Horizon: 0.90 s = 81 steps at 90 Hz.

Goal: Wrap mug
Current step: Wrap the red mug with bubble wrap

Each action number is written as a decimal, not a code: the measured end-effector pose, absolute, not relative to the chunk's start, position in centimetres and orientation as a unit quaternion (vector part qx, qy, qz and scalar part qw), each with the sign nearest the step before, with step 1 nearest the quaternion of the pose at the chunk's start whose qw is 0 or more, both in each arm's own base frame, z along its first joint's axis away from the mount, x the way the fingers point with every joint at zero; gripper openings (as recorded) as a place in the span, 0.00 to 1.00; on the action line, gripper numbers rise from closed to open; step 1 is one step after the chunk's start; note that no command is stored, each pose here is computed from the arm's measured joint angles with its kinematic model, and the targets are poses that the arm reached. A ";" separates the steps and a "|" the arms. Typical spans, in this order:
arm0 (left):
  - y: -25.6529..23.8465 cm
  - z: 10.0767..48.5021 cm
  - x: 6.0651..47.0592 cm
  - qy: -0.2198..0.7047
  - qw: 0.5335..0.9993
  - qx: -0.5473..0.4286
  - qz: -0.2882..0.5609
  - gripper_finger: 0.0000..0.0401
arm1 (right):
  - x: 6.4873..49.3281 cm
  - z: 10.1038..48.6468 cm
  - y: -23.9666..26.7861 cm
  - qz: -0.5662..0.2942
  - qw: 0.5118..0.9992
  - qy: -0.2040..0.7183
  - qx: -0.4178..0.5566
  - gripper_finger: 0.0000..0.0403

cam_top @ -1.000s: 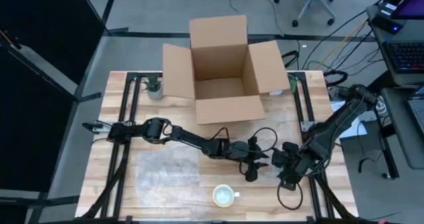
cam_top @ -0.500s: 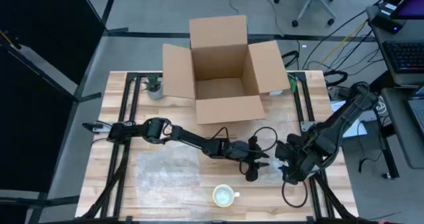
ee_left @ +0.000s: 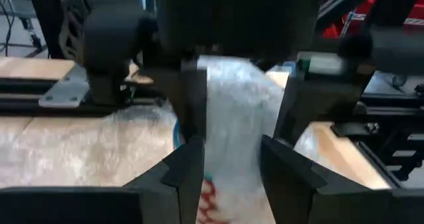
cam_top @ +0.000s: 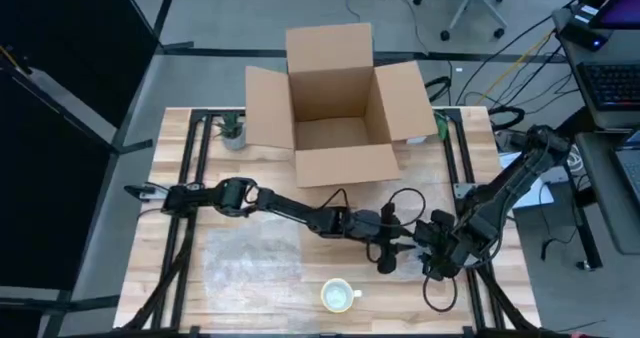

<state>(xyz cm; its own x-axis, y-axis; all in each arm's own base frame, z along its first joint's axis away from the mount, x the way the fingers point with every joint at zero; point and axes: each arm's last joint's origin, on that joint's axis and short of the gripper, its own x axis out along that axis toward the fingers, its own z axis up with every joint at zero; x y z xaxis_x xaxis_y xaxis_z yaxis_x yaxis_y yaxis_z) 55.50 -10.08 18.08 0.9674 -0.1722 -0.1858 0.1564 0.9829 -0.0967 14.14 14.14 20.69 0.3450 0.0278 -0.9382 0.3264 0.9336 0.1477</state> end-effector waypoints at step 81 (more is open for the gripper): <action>-10.3 16.6 56.9 0.168 0.984 0.010 -0.058 0.32 | 14.6 23.8 13.9 -0.066 0.819 0.552 0.145 0.56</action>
<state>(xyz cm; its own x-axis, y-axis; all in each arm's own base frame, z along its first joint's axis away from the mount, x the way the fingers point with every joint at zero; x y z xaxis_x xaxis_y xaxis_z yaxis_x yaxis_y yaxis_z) 56.91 -10.28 16.58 0.9369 -0.1103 -0.3318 0.1173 0.9931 0.0011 14.55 13.94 23.83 0.3824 0.0525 -0.9225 0.2675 0.9494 0.1649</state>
